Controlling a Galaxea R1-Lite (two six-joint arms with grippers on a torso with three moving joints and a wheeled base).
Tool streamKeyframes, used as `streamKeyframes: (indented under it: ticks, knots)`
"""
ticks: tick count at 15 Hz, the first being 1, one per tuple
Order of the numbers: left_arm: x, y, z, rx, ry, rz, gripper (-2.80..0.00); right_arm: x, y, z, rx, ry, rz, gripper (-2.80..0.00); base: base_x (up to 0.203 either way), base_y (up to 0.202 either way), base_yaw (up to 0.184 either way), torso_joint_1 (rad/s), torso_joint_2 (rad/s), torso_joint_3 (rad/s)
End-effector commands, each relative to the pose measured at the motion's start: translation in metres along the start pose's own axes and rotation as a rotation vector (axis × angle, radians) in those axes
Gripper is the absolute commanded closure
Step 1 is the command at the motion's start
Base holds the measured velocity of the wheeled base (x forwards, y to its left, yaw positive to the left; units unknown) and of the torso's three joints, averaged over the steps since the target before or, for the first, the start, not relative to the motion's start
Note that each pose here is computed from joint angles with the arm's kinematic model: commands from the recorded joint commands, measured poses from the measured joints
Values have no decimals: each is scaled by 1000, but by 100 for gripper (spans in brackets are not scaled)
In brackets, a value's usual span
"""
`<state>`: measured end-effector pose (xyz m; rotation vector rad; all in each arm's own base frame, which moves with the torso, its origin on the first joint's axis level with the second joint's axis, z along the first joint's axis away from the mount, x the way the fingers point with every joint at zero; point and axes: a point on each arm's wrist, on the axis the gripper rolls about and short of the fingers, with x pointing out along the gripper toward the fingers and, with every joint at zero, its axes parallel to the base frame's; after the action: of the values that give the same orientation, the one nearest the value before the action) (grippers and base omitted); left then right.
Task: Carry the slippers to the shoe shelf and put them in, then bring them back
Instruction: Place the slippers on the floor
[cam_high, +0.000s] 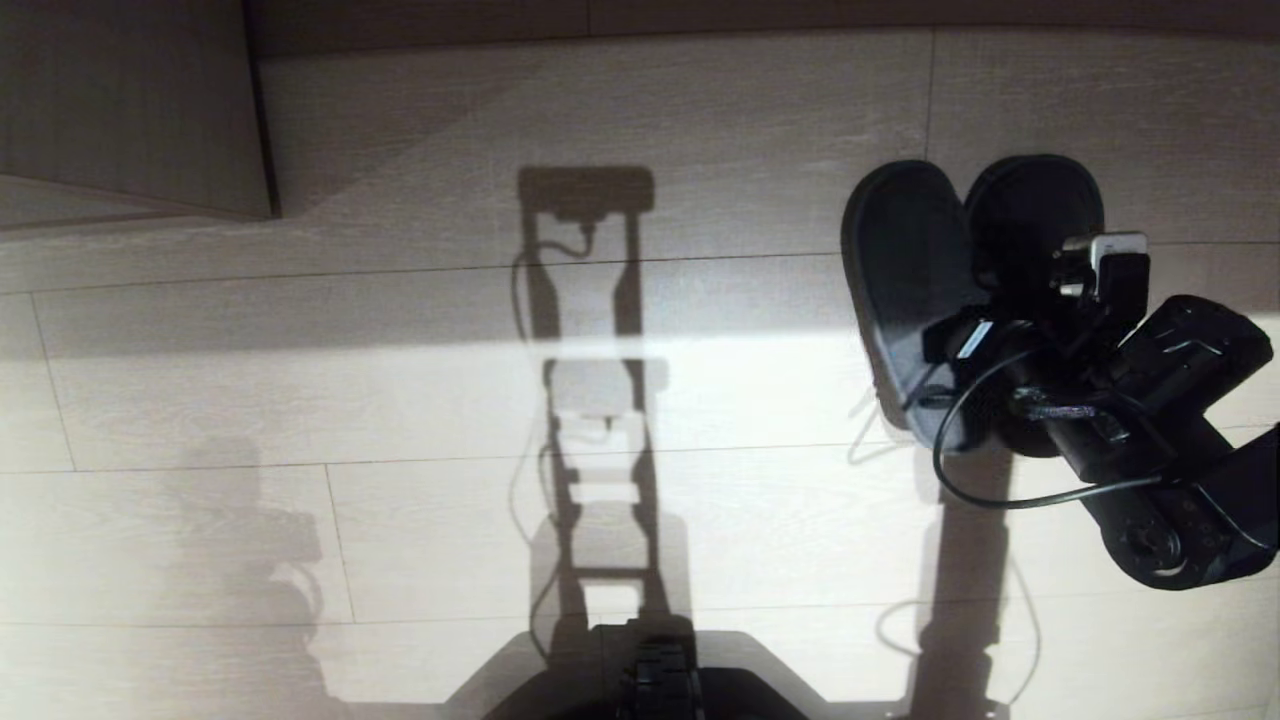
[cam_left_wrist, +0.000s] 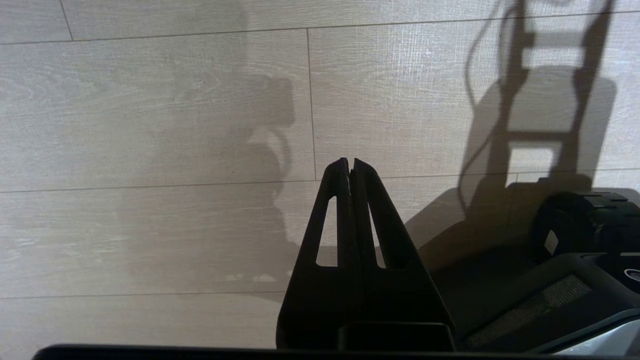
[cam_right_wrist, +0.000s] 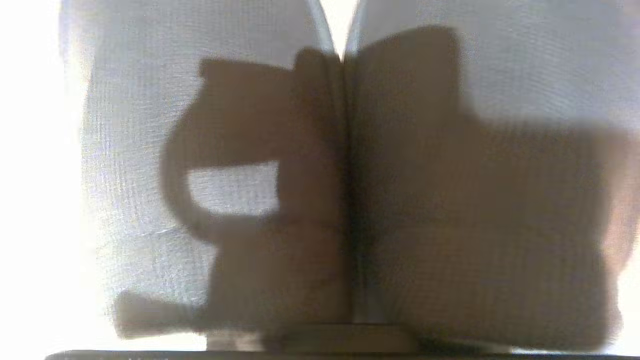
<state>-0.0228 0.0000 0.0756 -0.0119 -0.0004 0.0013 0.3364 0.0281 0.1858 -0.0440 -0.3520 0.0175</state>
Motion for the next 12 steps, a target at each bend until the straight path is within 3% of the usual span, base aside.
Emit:
streamKeyframes:
  ticks: [1,6,12]
  knots:
    - [0,0,0,0,-3,0,0,2,1,-6,-1,7,0,-280,0,0,0,0,0,0]
    - [0,0,0,0,-3,2,0,-1,0,-30,-7,86,-6,-280,0,0,0,0,0,0]
    - [0,0,0,0,-3,0,0,-17,-2,-10,-15,71,-8,-280,0,0,0,0,0,0]
